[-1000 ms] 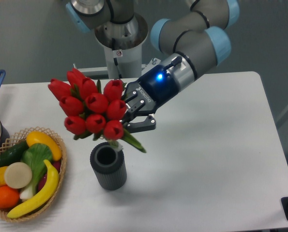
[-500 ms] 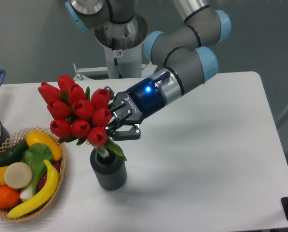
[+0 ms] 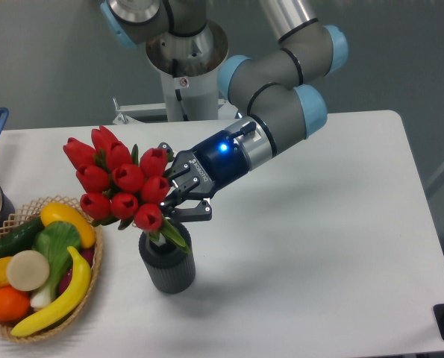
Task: Insert the flowers into the vase
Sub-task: 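Lower the tulip stems into the black vase opening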
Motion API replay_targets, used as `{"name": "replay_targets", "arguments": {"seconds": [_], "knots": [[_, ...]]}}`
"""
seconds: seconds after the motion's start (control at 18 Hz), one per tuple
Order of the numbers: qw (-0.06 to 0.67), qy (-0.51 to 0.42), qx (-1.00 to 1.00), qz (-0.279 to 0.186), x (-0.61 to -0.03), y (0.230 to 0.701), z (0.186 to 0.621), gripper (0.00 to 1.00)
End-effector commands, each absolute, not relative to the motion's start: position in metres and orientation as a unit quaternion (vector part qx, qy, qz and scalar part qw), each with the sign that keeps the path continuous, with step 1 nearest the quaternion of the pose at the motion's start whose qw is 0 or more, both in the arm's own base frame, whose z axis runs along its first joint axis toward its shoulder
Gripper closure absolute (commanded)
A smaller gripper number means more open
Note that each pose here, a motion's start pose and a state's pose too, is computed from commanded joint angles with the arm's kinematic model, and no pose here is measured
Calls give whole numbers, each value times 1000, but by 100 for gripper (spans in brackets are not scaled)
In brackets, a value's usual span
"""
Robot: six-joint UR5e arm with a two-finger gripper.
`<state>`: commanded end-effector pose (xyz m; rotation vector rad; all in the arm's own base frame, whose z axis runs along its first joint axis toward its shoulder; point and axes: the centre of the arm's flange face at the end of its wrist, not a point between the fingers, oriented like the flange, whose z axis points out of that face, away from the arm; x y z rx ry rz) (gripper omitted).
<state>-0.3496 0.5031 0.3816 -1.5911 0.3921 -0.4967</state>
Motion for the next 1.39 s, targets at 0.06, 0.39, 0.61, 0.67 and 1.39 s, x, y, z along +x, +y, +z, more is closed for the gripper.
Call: {"name": "replay_targets", "arguments": {"seconds": [0.06,0.39,0.61,0.67,1.39], "knots": [[655,171,-702,-221,-349,503,379,68],[650,151,-707,-233,-349,495,357,68],[648,146,-708,-239,-355,498,342,68],[648,146,-708,-239,-356,499,341,68],[639,118,-718,-248,-369,489,299,66]]}}
